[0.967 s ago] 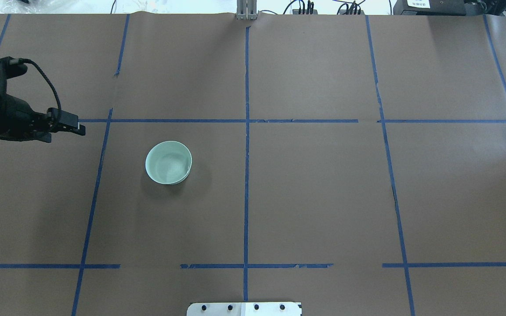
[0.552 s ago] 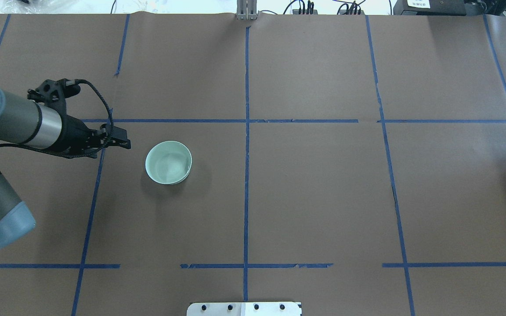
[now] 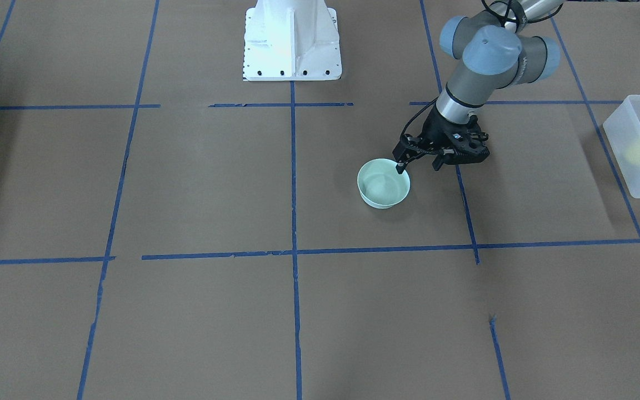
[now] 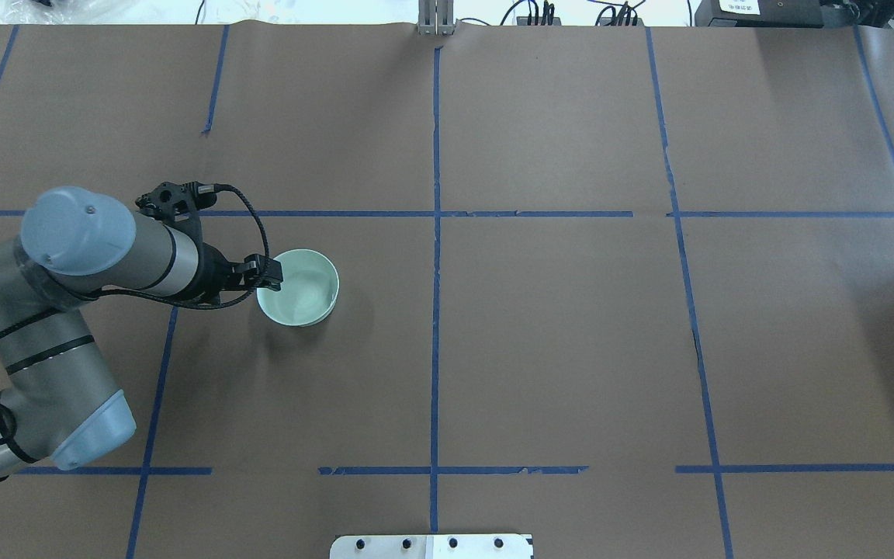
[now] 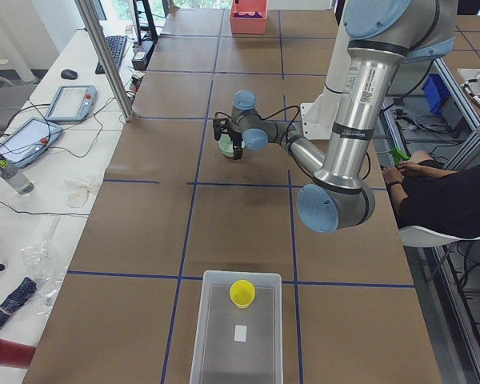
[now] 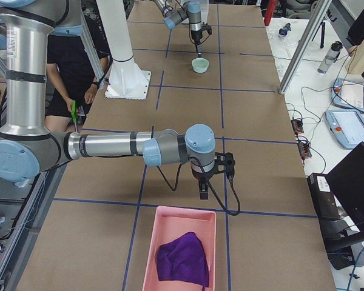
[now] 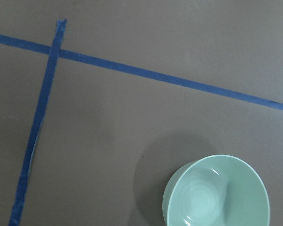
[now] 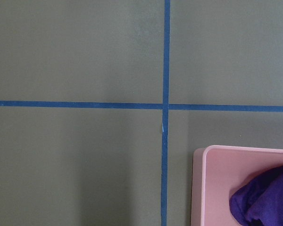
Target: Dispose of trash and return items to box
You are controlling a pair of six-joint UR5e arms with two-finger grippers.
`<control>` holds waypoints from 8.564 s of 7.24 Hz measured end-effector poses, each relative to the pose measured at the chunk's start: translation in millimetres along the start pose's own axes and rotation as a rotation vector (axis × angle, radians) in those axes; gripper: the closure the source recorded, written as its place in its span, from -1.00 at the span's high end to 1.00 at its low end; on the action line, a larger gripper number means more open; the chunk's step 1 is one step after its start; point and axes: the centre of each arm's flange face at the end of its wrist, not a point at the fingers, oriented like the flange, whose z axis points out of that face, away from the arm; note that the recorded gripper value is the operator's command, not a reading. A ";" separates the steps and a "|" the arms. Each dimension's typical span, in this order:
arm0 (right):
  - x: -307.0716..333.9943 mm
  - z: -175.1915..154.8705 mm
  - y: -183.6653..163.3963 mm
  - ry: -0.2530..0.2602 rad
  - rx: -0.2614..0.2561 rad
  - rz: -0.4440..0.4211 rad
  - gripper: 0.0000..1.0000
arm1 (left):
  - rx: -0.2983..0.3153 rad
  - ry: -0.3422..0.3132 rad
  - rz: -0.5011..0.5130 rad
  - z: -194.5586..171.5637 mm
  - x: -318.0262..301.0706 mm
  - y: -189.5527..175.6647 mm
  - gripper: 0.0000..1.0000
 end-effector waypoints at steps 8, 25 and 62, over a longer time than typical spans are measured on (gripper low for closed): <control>-4.6 -0.7 -1.9 0.000 0.004 -0.020 1.00 | -0.024 -0.024 0.006 23.0 7.9 5.6 -1.00; 45.1 36.3 14.9 -0.072 -0.077 -0.019 1.00 | -0.043 -0.260 0.331 -257.0 -490.0 -255.1 -1.00; 31.9 17.8 4.0 -0.017 -0.035 0.096 1.00 | -0.059 -0.208 0.170 -262.9 -474.4 -180.4 1.00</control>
